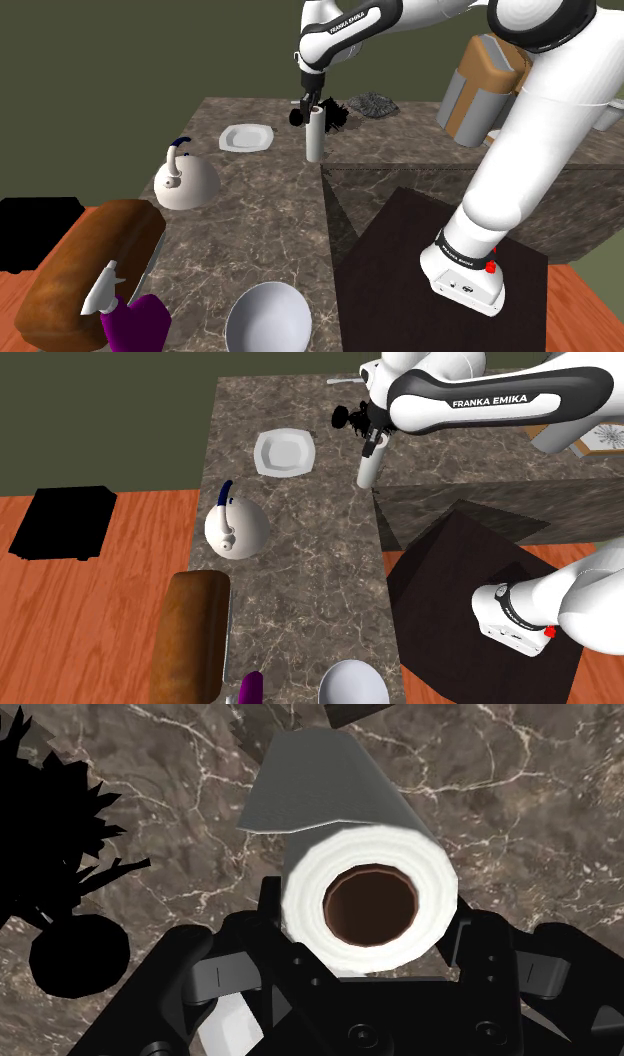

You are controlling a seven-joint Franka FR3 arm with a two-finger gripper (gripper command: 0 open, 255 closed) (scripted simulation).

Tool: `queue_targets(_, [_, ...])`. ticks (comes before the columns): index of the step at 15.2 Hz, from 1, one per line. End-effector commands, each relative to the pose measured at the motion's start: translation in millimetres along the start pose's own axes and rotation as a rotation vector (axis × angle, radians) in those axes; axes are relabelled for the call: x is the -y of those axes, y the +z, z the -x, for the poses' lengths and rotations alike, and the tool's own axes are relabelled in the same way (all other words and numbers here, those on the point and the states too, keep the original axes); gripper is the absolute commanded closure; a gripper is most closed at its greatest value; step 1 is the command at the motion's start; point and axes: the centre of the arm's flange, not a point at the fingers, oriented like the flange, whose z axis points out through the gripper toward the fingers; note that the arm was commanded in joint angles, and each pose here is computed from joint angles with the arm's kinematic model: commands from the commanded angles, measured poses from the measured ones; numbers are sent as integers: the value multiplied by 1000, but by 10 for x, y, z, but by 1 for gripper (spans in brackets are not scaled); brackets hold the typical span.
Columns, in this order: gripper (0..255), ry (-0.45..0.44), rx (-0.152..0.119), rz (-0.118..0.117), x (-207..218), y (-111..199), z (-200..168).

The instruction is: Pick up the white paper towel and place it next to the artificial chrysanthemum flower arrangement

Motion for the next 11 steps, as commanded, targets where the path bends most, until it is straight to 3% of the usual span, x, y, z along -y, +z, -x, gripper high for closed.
queue_targets(1, [255, 0, 0, 0, 1, 1, 0])
queue_targets(3, [255, 0, 0, 0, 1, 1, 0])
queue_targets(4, [0, 0, 0, 0, 1, 1, 0])
queue_targets(9, [0, 0, 0, 0, 0, 1, 0])
queue_targets(11, [0, 0, 0, 0, 1, -263, 0])
